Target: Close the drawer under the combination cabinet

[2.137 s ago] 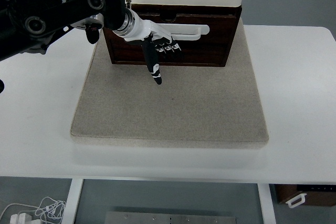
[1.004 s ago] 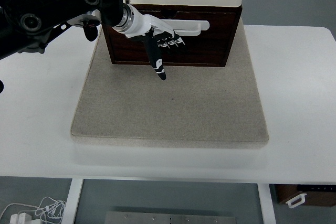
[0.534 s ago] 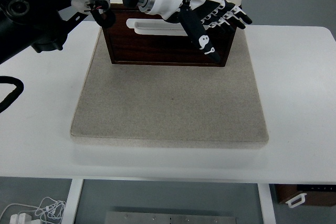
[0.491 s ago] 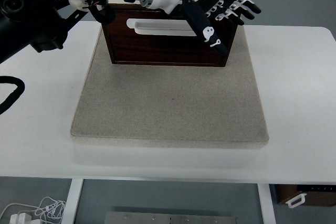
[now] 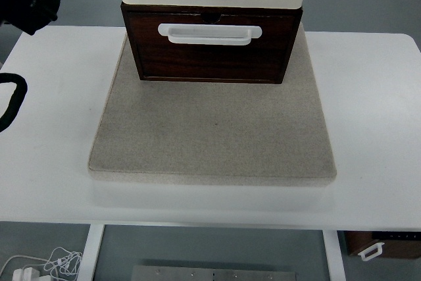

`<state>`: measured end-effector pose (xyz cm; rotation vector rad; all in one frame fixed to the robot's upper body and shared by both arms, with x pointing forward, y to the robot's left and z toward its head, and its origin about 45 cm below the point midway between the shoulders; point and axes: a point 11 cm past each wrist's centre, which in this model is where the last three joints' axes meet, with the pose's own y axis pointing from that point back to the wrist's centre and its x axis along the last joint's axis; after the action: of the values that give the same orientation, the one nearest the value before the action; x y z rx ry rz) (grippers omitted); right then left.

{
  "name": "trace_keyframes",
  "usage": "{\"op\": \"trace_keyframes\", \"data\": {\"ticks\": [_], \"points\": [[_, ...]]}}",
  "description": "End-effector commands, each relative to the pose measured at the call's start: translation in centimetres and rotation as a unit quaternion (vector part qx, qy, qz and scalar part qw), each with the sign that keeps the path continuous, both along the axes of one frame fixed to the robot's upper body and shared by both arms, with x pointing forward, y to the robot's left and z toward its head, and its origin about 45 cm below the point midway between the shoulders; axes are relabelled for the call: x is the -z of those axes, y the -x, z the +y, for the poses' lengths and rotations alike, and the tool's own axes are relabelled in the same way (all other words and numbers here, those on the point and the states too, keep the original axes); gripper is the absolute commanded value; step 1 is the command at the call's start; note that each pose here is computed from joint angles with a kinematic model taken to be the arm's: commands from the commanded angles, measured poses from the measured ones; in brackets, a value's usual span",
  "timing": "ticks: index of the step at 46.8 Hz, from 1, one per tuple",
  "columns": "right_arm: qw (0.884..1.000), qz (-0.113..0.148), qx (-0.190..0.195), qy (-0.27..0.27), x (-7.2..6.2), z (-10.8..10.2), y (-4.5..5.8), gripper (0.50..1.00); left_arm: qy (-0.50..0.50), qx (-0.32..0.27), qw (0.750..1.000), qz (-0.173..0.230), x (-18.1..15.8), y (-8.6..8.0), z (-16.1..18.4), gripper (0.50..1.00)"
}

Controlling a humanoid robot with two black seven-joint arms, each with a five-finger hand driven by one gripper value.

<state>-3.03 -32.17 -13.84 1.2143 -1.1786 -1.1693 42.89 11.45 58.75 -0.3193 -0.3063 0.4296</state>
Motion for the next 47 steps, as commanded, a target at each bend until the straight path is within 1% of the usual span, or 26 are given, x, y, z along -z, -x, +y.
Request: {"op": "trace_keyframes", "data": {"ticks": [1, 6, 12, 17, 23, 27, 30, 35, 39, 41, 42, 47], "points": [[1.0, 0.0, 0.0, 0.0, 0.0, 0.0, 0.0, 0.952, 0.045, -0.012, 0.999, -0.006, -1.8, -0.4, 1.8, 1.0], [1.0, 0.0, 0.0, 0.0, 0.0, 0.0, 0.0, 0.952, 0.119, -0.028, 0.992, -0.009, -4.0, -1.0, 4.8, 1.0], [1.0, -0.001, 0.002, 0.0, 0.0, 0.0, 0.0, 0.952, 0.2, -0.058, 0.978, 0.025, -5.0, -2.3, 8.1, 1.0], [1.0, -0.001, 0.002, -0.002, 0.0, 0.1, 0.0, 0.952, 0.243, -0.107, 0.963, 0.051, -5.0, -3.9, 10.6, 1.0], [1.0, -0.001, 0.002, 0.0, 0.0, 0.0, 0.0, 0.952, 0.298, -0.171, 0.937, 0.067, -4.9, -5.3, 15.0, 1.0], [1.0, -0.001, 0.004, 0.0, 0.0, 0.0, -0.1, 0.952, 0.332, -0.207, 0.915, 0.096, -3.6, -6.6, 17.2, 1.0], [1.0, -0.001, 0.004, -0.003, 0.0, 0.2, -0.1, 0.952, 0.36, -0.244, 0.892, 0.123, -2.4, -7.7, 18.8, 1.0], [1.0, -0.001, 0.003, -0.003, 0.0, 0.2, -0.1, 0.952, 0.378, -0.297, 0.862, 0.161, -0.2, -9.2, 20.9, 1.0], [1.0, -0.002, 0.006, 0.0, 0.0, 0.0, -0.1, 0.952, 0.382, -0.322, 0.848, 0.178, 1.1, -9.8, 22.2, 1.0], [1.0, 0.0, 0.003, -0.001, 0.0, 0.1, 0.1, 0.952, 0.382, -0.335, 0.84, 0.187, 1.9, -10.1, 22.8, 1.0], [1.0, 0.002, 0.002, -0.002, 0.0, 0.1, 0.3, 0.952, 0.383, -0.343, 0.836, 0.192, 2.2, -10.3, 23.1, 1.0], [1.0, 0.001, 0.004, -0.001, 0.0, 0.1, 0.3, 0.952, 0.389, -0.386, 0.807, 0.22, 4.2, -10.9, 24.7, 1.0]]}}
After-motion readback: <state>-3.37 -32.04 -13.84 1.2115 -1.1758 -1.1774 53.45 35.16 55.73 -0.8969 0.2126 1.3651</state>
